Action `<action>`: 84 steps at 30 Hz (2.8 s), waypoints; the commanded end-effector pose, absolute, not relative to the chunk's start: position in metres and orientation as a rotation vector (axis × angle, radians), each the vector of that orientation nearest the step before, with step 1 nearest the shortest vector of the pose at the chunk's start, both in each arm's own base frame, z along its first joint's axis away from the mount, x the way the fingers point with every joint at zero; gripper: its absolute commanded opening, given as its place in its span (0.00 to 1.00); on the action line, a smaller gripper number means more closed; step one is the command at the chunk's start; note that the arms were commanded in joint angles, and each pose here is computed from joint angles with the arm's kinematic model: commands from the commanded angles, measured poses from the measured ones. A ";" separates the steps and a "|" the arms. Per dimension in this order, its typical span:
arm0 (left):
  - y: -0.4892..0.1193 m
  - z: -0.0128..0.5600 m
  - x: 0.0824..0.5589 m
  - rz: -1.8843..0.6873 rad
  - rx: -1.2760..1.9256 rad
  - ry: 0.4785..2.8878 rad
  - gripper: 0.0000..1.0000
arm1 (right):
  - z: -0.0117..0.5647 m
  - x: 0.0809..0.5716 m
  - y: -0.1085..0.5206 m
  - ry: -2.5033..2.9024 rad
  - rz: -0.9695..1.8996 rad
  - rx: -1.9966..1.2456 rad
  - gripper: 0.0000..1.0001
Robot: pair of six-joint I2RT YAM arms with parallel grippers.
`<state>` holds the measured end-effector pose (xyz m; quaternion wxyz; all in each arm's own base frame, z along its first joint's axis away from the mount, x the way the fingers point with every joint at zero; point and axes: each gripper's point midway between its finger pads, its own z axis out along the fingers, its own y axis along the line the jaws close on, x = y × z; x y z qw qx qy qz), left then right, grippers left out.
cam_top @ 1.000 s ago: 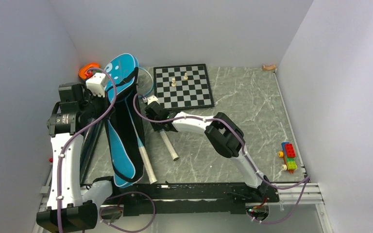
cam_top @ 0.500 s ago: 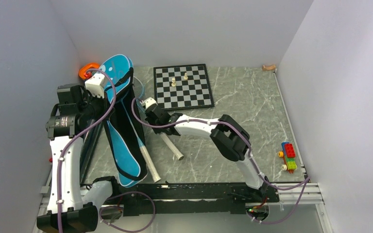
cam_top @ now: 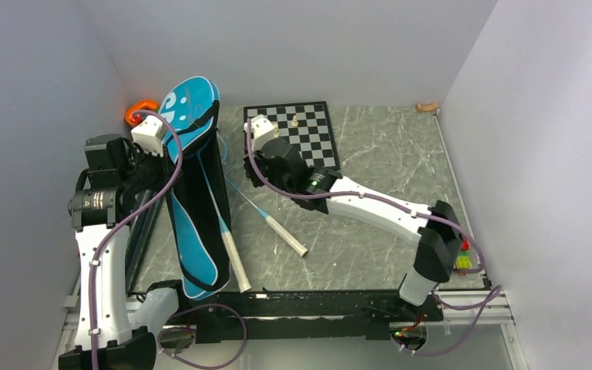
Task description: Pack up the badminton gear
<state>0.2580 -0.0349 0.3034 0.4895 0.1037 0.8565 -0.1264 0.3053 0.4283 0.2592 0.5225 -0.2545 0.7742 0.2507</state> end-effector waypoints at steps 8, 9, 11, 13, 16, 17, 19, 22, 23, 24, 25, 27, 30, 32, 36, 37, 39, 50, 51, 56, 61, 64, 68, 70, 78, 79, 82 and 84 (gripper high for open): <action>-0.037 0.359 0.258 -0.270 0.272 1.890 0.00 | 0.219 0.301 0.403 1.966 0.527 -0.642 0.02; -0.037 0.359 0.257 -0.266 0.271 1.891 0.00 | 0.205 0.303 0.405 1.991 0.511 -0.663 0.10; -0.034 0.358 0.256 -0.251 0.267 1.894 0.00 | 0.177 0.308 0.410 2.042 0.498 -0.710 0.27; -0.033 0.356 0.254 -0.238 0.270 1.898 0.00 | 0.158 0.314 0.419 2.076 0.516 -0.745 0.41; -0.031 0.353 0.252 -0.222 0.274 1.907 0.00 | 0.129 0.329 0.433 2.106 0.528 -0.793 0.52; -0.030 0.352 0.252 -0.217 0.275 1.910 0.00 | 0.120 0.333 0.438 2.111 0.518 -0.815 0.52; -0.030 0.352 0.251 -0.209 0.280 1.912 0.00 | 0.103 0.339 0.448 2.101 0.509 -0.872 0.54; -0.029 0.349 0.251 -0.206 0.282 1.921 0.00 | 0.087 0.347 0.459 2.093 0.501 -0.895 0.57; -0.029 0.349 0.250 -0.209 0.284 1.923 0.00 | 0.083 0.350 0.463 2.090 0.500 -0.898 0.57; -0.029 0.348 0.250 -0.209 0.285 1.922 0.00 | 0.078 0.352 0.466 2.089 0.499 -0.902 0.58; -0.029 0.347 0.250 -0.209 0.283 1.926 0.00 | 0.075 0.355 0.469 2.087 0.501 -0.904 0.59; -0.030 0.346 0.250 -0.213 0.286 1.928 0.00 | 0.065 0.359 0.474 2.089 0.490 -0.912 0.60; -0.029 0.344 0.249 -0.214 0.287 1.935 0.00 | 0.055 0.362 0.480 2.080 0.476 -0.926 0.63; -0.029 0.344 0.248 -0.208 0.288 1.935 0.00 | 0.049 0.363 0.484 2.074 0.456 -0.936 0.63; -0.029 0.343 0.246 -0.205 0.292 1.933 0.00 | 0.030 0.365 0.489 2.090 0.398 -0.968 0.62; -0.029 0.343 0.246 -0.207 0.292 1.933 0.00 | 0.028 0.365 0.490 2.095 0.396 -0.970 0.61; -0.030 0.344 0.245 -0.211 0.293 1.930 0.00 | 0.021 0.364 0.490 2.106 0.396 -0.973 0.59; -0.030 0.337 0.244 -0.218 0.287 1.933 0.00 | 0.039 0.357 0.480 2.050 0.413 -0.966 0.00; -0.031 0.337 0.244 -0.219 0.287 1.935 0.00 | 0.052 0.358 0.480 2.023 0.420 -0.954 0.00; -0.030 0.339 0.242 -0.214 0.282 1.924 0.00 | 0.109 0.359 0.472 1.879 0.405 -0.909 0.00; -0.032 0.344 0.240 -0.223 0.284 1.909 0.00 | 0.170 0.360 0.451 1.809 0.380 -0.805 0.00; -0.035 0.348 0.241 -0.242 0.295 1.896 0.00 | 0.201 0.356 0.433 1.792 0.367 -0.740 0.00; -0.041 0.351 0.242 -0.279 0.308 1.889 0.00 | 0.237 0.348 0.398 1.795 0.340 -0.626 0.00; -0.047 0.352 0.242 -0.317 0.329 1.879 0.00 | 0.254 0.341 0.373 1.804 0.319 -0.560 0.00; -0.088 0.359 0.238 -0.571 0.505 1.831 0.00 | 0.292 0.305 0.259 1.847 0.191 -0.304 0.00; -0.093 0.360 0.238 -0.589 0.531 1.827 0.00 | 0.296 0.298 0.245 1.849 0.184 -0.273 0.00; -0.114 0.362 0.237 -0.618 0.629 1.814 0.00 | 0.305 0.276 0.208 1.870 0.181 -0.191 0.00; -0.130 0.362 0.236 -0.649 0.695 1.808 0.00 | 0.304 0.260 0.187 1.899 0.187 -0.149 0.00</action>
